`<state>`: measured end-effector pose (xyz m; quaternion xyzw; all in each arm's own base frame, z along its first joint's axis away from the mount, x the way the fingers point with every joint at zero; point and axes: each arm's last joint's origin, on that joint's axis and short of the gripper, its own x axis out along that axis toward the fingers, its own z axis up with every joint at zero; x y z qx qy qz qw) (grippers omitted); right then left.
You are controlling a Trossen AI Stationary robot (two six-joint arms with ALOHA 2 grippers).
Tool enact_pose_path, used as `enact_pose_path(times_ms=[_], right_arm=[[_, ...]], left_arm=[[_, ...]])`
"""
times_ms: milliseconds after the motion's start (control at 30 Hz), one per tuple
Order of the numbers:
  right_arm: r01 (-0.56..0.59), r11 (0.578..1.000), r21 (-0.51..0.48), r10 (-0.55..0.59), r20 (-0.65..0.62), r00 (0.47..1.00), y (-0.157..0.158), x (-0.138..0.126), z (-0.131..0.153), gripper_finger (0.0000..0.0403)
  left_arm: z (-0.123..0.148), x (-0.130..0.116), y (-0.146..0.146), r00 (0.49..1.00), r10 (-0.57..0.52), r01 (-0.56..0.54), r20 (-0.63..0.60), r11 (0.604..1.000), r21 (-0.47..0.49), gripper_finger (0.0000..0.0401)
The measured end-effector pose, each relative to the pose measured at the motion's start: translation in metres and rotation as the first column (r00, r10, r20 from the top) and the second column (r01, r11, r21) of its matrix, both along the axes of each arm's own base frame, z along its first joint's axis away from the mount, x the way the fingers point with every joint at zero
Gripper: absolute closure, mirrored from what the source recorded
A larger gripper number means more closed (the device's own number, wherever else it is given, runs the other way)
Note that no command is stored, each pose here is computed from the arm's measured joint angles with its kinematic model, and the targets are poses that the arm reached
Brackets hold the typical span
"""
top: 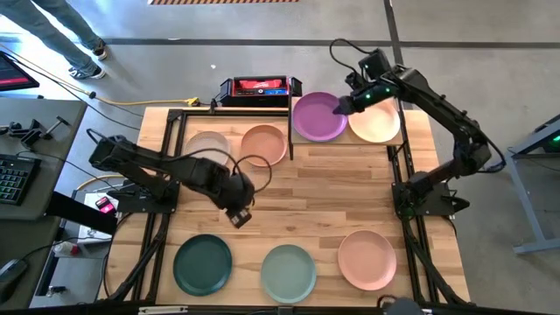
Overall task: Place and stack plates onto a shelf
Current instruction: Stack the dark green plate on top of the purple plate on the shelf
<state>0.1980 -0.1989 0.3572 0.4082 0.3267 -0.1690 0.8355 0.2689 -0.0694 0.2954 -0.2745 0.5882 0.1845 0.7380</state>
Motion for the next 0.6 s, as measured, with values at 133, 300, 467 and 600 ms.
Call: enact_pose_path(times_ms=[133, 300, 467, 600], right_arm=[[-0.1, 0.995, -0.018, 0.1, 0.026, 0.995, 0.025, 0.004, 0.011, 0.0339], [-0.213, 0.975, -0.057, 0.216, 0.051, 0.975, 0.056, 0.011, 0.021, 0.0339], [-0.312, 0.948, -0.069, 0.316, 0.062, 0.947, 0.084, 0.021, 0.027, 0.0339], [-0.385, 0.92, -0.072, 0.39, 0.069, 0.918, 0.105, 0.027, 0.029, 0.0339]], left_arm=[[0.0, -0.007, -0.016, 0.991, -0.133, 0.134, -0.011, 0.989, 0.06, 0.0272], [-0.001, -0.013, -0.034, 0.956, -0.295, 0.295, -0.016, 0.95, 0.102, 0.0272], [-0.023, -0.023, -0.048, 0.909, -0.408, 0.415, -0.079, 0.903, 0.114, 0.0272], [-0.05, -0.038, -0.056, 0.866, -0.473, 0.492, -0.165, 0.864, 0.108, 0.0272]])
